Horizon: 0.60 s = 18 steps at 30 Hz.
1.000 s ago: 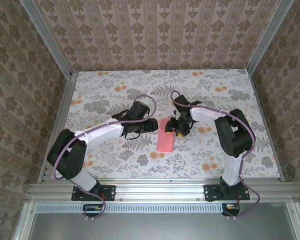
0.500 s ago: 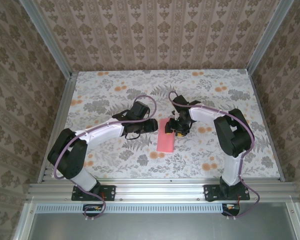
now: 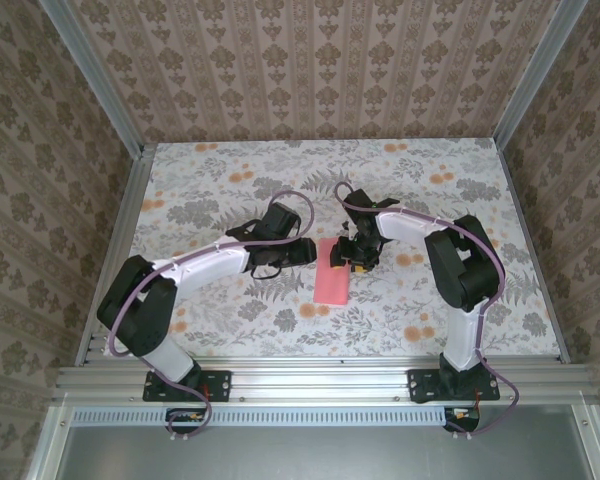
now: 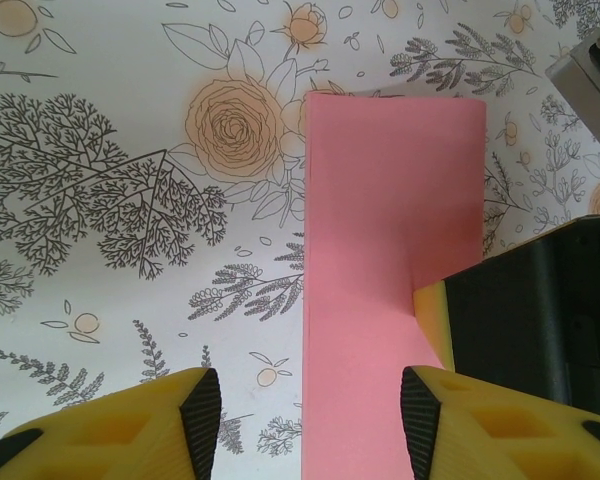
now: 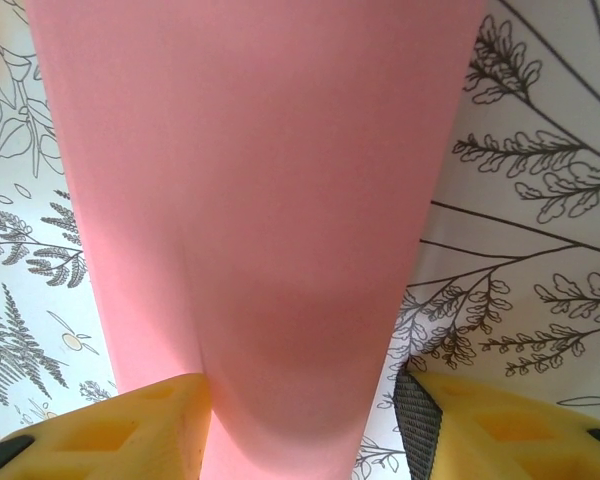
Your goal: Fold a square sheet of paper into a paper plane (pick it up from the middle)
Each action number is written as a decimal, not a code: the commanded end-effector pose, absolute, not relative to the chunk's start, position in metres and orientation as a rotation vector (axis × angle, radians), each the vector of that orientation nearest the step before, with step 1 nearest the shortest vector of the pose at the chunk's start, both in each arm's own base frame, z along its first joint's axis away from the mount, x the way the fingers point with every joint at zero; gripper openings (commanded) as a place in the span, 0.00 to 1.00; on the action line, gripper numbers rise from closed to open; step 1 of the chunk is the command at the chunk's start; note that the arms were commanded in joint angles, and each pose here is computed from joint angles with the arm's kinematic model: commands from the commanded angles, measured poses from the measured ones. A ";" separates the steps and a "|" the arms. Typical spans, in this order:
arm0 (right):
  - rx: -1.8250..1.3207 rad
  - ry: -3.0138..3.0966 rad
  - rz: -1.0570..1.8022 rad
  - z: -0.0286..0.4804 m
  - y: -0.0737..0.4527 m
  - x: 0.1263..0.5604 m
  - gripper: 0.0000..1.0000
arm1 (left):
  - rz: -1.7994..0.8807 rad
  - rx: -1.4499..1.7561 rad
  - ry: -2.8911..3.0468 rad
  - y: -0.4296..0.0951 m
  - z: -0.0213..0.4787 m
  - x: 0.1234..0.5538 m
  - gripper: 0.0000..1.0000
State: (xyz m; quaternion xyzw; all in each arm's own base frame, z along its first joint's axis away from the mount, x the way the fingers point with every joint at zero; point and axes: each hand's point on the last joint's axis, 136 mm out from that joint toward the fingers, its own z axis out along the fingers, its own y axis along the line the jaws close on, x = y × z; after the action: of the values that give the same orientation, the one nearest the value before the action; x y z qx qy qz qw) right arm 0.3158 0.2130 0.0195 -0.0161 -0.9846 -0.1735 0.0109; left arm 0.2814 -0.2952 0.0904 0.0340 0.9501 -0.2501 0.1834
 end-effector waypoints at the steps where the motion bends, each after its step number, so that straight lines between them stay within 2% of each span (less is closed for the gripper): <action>1: -0.049 -3.041 -0.430 0.002 0.205 0.307 0.56 | -0.736 0.127 2.663 -0.306 0.096 0.284 0.52; 7: -0.056 -3.041 -0.383 -0.002 0.200 0.305 0.56 | -0.744 0.124 2.684 -0.310 0.091 0.284 0.44; 16: -0.070 -3.033 -0.356 -0.007 0.197 0.302 0.56 | -0.786 0.111 2.757 -0.330 0.074 0.284 0.20; 18: -0.069 -3.033 -0.354 -0.008 0.196 0.302 0.56 | -0.789 0.108 2.788 -0.335 0.068 0.284 0.17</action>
State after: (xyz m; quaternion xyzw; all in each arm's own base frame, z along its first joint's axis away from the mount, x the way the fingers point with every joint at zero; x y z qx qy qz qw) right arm 0.3165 0.2116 0.0183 -0.0160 -0.9864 -0.1635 0.0110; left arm 0.2857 -0.3229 0.0681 0.0360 0.9547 -0.2590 0.1418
